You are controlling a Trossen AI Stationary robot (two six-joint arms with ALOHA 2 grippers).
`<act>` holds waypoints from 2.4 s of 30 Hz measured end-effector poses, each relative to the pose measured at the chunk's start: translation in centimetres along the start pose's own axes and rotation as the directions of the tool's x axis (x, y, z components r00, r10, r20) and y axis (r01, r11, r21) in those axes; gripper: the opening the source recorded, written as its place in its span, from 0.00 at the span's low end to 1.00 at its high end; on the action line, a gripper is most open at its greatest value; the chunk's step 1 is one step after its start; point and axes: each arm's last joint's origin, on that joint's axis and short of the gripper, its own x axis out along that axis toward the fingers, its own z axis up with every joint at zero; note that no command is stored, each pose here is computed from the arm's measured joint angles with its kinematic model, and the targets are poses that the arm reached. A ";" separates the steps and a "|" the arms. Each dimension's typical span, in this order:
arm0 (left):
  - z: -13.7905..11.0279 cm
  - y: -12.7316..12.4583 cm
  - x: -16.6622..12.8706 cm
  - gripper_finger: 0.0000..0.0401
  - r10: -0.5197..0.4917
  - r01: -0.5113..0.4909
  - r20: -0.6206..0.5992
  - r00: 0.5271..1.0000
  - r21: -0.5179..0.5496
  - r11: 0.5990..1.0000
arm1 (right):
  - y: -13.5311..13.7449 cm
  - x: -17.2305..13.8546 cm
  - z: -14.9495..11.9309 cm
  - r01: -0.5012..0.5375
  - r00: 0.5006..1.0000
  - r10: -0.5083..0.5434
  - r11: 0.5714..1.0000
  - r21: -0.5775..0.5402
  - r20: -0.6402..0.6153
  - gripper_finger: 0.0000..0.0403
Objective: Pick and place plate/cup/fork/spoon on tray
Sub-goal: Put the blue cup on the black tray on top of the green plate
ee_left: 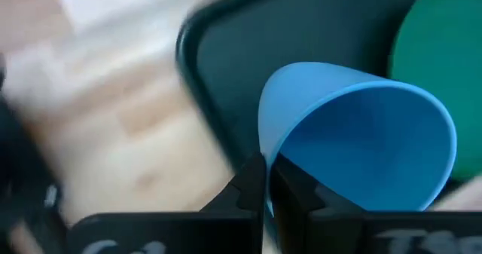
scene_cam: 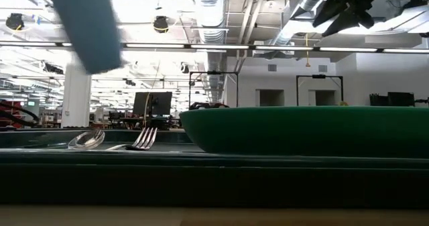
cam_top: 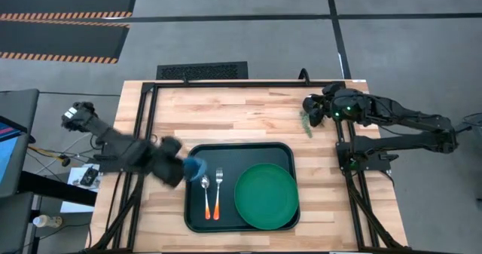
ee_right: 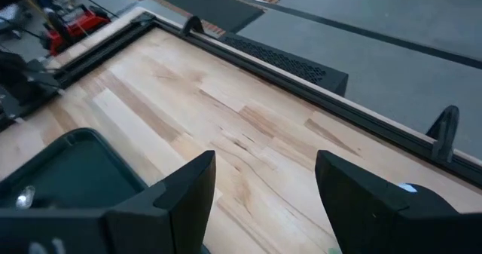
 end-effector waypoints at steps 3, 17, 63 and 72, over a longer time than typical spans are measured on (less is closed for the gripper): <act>3.8 -0.9 1.2 0.00 -0.009 0.008 0.036 0.999 0.023 1.000 | 0.0 0.6 0.0 0.027 0.999 -0.027 1.000 -0.004 -0.021 0.63; 17.6 -6.7 8.0 0.00 -0.041 0.036 0.015 0.999 0.249 0.968 | -0.7 1.9 -0.6 0.126 0.984 -0.130 0.991 -0.038 -0.119 0.63; 21.0 -16.1 16.8 0.00 -0.063 0.138 -0.163 0.985 0.500 0.855 | -1.7 1.8 -1.4 0.198 0.954 -0.213 0.976 -0.089 -0.210 0.63; 20.7 -15.6 17.0 0.00 -0.017 0.112 -0.189 0.982 0.503 0.857 | -1.7 1.8 -1.4 0.198 0.954 -0.213 0.976 -0.089 -0.209 0.63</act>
